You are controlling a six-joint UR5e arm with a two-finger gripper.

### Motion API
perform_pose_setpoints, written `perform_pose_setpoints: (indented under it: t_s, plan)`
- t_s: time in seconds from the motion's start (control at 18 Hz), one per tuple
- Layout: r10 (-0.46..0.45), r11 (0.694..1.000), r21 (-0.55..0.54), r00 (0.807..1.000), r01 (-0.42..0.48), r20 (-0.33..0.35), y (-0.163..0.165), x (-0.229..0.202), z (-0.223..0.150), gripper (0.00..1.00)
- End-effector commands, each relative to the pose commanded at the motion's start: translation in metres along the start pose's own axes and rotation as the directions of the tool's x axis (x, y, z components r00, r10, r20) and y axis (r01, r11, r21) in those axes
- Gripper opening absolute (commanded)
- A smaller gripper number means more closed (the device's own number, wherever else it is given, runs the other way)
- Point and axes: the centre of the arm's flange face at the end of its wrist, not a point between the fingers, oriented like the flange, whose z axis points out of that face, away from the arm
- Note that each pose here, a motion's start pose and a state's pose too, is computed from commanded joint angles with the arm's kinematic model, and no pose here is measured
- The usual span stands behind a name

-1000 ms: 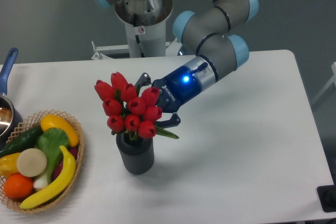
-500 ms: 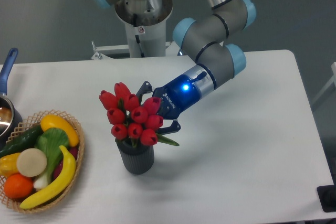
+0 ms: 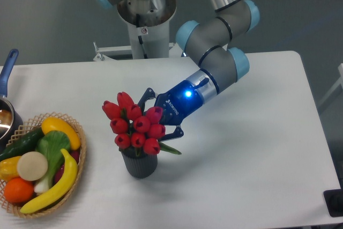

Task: Insert the flowers into the vase
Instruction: 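Open the gripper to release the tulip bouquet in the vase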

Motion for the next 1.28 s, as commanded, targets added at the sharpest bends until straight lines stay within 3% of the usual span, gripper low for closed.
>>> perform_pose_setpoints:
  t_s: [0.22,0.44,1.0,1.28]
  plan:
    - [-0.005,1.000,0.000,1.000,0.005,0.000,0.0022,-0.0006,0.0002,0.45]
    - [0.006,1.000,0.000,1.000,-0.006,0.000,0.0021,-0.0006,0.0002,0.69]
    - [0.017,1.000,0.000,1.000,-0.017,0.001,0.0017,-0.0002,-0.0007,0.83]
    - [0.026,0.997,-0.067,0.999,-0.025,0.021,0.0053,-0.0017,-0.0029,0.98]
